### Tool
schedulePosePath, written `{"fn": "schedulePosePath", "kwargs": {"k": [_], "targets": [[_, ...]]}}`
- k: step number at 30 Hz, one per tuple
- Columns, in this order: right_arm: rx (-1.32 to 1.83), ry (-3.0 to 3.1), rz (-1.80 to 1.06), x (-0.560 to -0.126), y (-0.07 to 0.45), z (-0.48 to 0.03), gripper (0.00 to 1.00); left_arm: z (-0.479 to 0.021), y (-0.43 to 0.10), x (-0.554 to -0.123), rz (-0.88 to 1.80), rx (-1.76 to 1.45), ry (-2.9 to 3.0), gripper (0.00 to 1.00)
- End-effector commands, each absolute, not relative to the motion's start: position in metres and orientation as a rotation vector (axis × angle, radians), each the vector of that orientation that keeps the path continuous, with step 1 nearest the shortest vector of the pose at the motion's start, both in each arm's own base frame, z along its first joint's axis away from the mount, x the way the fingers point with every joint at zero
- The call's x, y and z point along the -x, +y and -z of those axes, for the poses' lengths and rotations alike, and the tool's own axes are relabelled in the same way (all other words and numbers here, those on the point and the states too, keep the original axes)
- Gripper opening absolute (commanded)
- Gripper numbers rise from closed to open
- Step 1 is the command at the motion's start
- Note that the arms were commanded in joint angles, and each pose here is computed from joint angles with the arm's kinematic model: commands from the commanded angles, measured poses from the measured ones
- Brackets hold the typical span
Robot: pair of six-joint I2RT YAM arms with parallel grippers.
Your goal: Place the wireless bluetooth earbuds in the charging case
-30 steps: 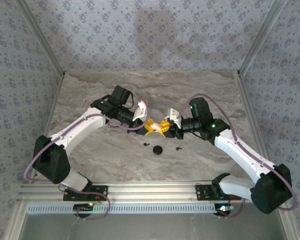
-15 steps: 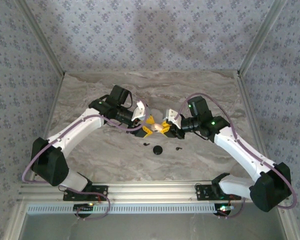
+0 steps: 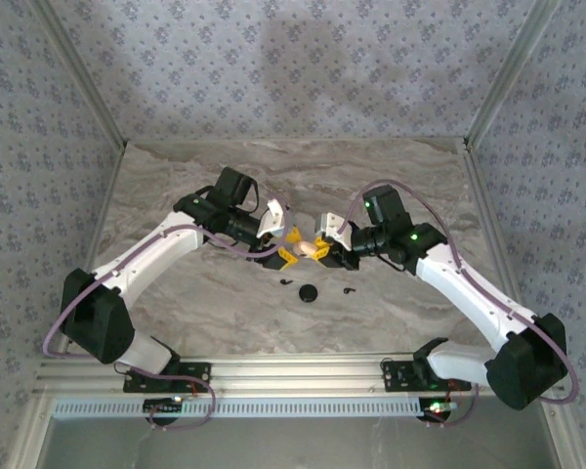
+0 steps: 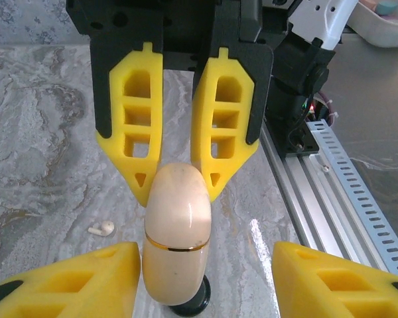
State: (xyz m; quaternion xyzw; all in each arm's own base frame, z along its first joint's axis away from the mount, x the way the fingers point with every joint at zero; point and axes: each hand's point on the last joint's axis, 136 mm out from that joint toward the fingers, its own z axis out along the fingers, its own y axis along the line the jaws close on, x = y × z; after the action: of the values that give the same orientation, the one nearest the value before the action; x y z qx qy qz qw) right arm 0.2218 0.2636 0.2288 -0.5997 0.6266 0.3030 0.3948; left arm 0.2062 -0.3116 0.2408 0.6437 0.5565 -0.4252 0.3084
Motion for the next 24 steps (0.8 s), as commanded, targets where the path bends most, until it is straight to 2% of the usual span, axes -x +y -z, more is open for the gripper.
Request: {"fn": "schedulePosePath", "kwargs": {"k": [1, 10, 20, 24], "targets": [[1.533, 1.531, -0.793, -0.2161, 0.268, -0.2447, 0.22, -0.2409, -0.3121, -0.1983, 1.141, -1.729, 1.449, 0.54], [1.518, 1.517, -0.818, -0.2159, 0.2705, -0.2484, 0.22, -0.2421, -0.3134, -0.1969, 1.142, -1.733, 1.44, 0.42], [1.504, 1.506, -0.837, -0.2159, 0.2729, -0.2529, 0.22, -0.2398, -0.3138, -0.1968, 1.13, -1.738, 1.449, 0.42], [1.503, 1.506, -0.843, -0.2156, 0.2737, -0.2521, 0.22, -0.2399, -0.314, -0.1973, 1.129, -1.737, 1.448, 0.32]]}}
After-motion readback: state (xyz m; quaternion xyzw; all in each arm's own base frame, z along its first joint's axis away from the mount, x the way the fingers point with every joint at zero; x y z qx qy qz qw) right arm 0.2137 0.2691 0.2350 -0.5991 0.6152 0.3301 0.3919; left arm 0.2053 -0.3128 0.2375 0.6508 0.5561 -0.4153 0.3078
